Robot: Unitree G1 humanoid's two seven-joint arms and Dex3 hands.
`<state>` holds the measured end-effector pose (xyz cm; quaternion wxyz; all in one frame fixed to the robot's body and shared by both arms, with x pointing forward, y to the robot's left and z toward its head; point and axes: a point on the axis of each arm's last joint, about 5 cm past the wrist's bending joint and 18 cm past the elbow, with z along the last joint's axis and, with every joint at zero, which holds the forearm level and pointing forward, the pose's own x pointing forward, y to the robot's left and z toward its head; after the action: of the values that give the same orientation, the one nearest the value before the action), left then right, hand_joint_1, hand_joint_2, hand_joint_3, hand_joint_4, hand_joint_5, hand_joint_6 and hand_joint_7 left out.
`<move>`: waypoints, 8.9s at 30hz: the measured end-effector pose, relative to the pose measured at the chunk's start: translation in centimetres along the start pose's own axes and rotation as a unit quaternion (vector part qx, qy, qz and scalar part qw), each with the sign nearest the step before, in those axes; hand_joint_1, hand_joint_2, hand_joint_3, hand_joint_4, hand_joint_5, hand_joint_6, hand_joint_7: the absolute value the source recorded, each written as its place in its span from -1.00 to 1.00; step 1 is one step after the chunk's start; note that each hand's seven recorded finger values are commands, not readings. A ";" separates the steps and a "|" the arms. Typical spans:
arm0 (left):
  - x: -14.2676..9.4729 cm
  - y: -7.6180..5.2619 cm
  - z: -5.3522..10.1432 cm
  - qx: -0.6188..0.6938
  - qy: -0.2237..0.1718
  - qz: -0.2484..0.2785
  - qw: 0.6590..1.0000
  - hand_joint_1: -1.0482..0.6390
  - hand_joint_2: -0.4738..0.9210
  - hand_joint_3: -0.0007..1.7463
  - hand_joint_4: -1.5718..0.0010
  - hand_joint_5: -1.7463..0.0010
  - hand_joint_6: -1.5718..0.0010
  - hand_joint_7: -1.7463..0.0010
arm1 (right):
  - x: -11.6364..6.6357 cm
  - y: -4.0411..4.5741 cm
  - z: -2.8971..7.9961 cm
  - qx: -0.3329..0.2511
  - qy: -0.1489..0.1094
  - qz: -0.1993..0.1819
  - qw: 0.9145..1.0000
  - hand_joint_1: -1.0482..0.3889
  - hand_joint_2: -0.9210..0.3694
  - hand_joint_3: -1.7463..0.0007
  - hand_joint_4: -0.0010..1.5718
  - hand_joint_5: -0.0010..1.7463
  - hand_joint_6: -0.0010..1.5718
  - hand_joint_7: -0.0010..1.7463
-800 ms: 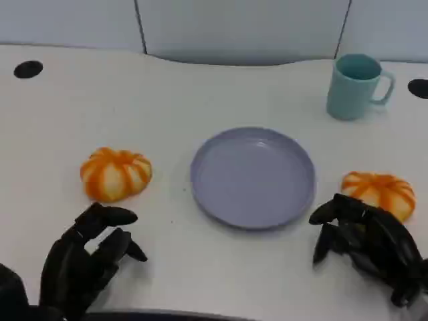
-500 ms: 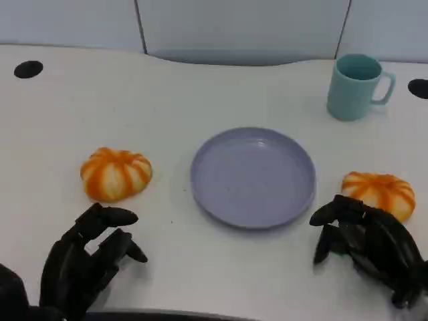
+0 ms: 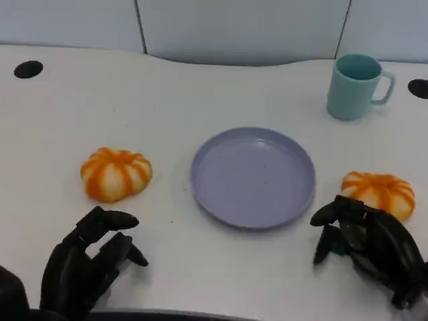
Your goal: Grasp the bread from the table and place it into the plate.
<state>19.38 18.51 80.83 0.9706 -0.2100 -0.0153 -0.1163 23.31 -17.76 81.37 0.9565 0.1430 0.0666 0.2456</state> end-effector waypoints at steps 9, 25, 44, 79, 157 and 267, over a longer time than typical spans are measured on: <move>0.3 0.0 1.4 0.077 -0.042 -0.019 0.996 -0.52 1.00 -0.76 0.41 -0.94 0.45 -0.41 | 0.0 0.00 0.0 0.003 -0.001 0.001 1.000 -0.32 -1.00 0.88 -0.17 0.76 -0.08 0.21; 1.7 -0.9 7.6 0.410 -0.099 -0.048 0.905 -0.42 1.00 -0.92 0.90 -0.42 0.63 0.37 | 0.0 0.23 -0.2 -0.006 -0.003 -0.002 1.000 -0.31 -1.00 0.86 -0.14 0.73 -0.07 0.19; 4.1 -1.2 11.2 0.679 -0.096 -0.028 0.728 -0.62 1.00 -0.95 0.93 0.45 0.67 0.92 | 0.0 0.43 -0.4 -0.011 -0.008 0.000 1.000 -0.33 -1.00 0.86 -0.15 0.76 -0.06 0.20; 8.6 -2.5 11.6 0.804 -0.023 -0.017 0.594 -0.77 0.99 -0.96 0.98 0.88 0.83 0.99 | 0.0 0.64 -0.5 -0.008 -0.008 0.002 1.000 -0.31 -1.00 0.87 -0.16 0.80 -0.06 0.19; 14.0 -3.7 6.4 0.829 0.201 -0.121 0.508 -0.54 0.88 -1.00 0.69 0.55 0.50 0.85 | -0.8 0.61 -0.5 -0.003 -0.013 0.006 1.000 -0.33 -1.00 0.88 -0.21 0.82 -0.08 0.20; 16.4 -15.2 5.1 0.721 -0.129 -0.237 0.639 -0.25 0.74 -0.52 0.18 -1.00 0.36 -0.87 | -0.3 1.20 -0.7 0.000 -0.019 0.021 1.000 -0.33 -1.00 0.90 -0.16 0.85 -0.05 0.20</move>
<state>31.86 3.53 92.95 0.7417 0.5540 -0.2687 -0.2661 22.41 -16.73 81.13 0.9521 0.1490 0.0459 0.2632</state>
